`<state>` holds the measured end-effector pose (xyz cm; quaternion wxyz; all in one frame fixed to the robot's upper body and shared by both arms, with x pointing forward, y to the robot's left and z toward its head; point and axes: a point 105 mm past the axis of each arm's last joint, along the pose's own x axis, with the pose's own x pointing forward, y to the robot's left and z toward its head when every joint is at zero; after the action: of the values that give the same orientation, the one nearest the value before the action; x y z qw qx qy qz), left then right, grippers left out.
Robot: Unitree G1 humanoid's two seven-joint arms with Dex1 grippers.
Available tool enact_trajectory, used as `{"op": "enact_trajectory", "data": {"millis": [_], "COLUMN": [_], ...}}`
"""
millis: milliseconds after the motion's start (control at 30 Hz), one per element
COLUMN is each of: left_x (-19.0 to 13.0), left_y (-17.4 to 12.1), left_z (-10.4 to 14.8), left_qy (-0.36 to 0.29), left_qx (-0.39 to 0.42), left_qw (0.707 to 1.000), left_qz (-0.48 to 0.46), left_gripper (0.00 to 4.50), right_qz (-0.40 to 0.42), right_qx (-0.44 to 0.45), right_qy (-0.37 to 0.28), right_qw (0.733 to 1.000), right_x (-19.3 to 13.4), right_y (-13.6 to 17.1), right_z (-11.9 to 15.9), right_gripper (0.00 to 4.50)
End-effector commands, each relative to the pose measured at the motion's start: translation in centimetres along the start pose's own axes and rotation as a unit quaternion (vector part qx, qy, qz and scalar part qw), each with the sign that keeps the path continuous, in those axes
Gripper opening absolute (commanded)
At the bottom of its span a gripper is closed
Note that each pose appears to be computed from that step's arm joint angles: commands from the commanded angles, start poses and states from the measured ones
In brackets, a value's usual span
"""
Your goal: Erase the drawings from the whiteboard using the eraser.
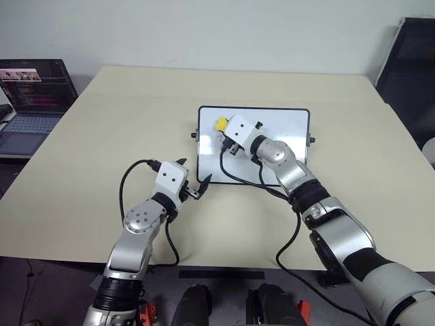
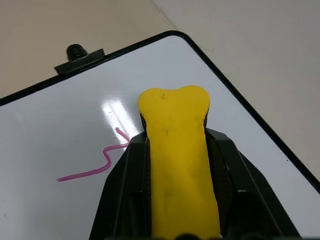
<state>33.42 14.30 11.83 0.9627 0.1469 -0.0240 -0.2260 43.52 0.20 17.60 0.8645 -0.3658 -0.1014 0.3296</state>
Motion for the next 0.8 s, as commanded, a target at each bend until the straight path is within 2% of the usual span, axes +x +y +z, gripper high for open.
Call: {"op": "enact_trajectory", "data": {"millis": [33,267,500,600,800], "left_x": [-0.1,-0.7,-0.9,-0.9,-0.1], "left_y": [0.4,1.0,1.0,1.0,0.6], "left_z": [2.1,2.0,1.7,1.7,1.7], "left_qy": [-0.035,-0.034,-0.03,-0.029,-0.033], "left_qx": [0.012,0.011,0.009,0.009,0.009], "left_qw": [0.999,0.999,0.999,0.999,0.999], "left_qz": [0.011,0.031,0.036,0.035,0.018], "left_gripper": [4.5,4.5,4.5,4.5,4.5], "right_qz": [0.037,0.094,0.114,0.108,0.009], "right_qx": [-0.054,-0.071,-0.064,-0.057,-0.026], "right_qy": [0.011,0.04,0.048,0.05,0.014], "right_qw": [0.998,0.992,0.99,0.991,1.0], "right_x": [-0.3,-1.6,-3.1,-3.5,-3.5], "right_y": [1.1,3.6,4.8,4.6,0.6], "right_z": [-0.2,-2.1,-2.9,-3.0,-1.3], "right_gripper": [1.18,1.18,1.18,1.18,1.18]}}
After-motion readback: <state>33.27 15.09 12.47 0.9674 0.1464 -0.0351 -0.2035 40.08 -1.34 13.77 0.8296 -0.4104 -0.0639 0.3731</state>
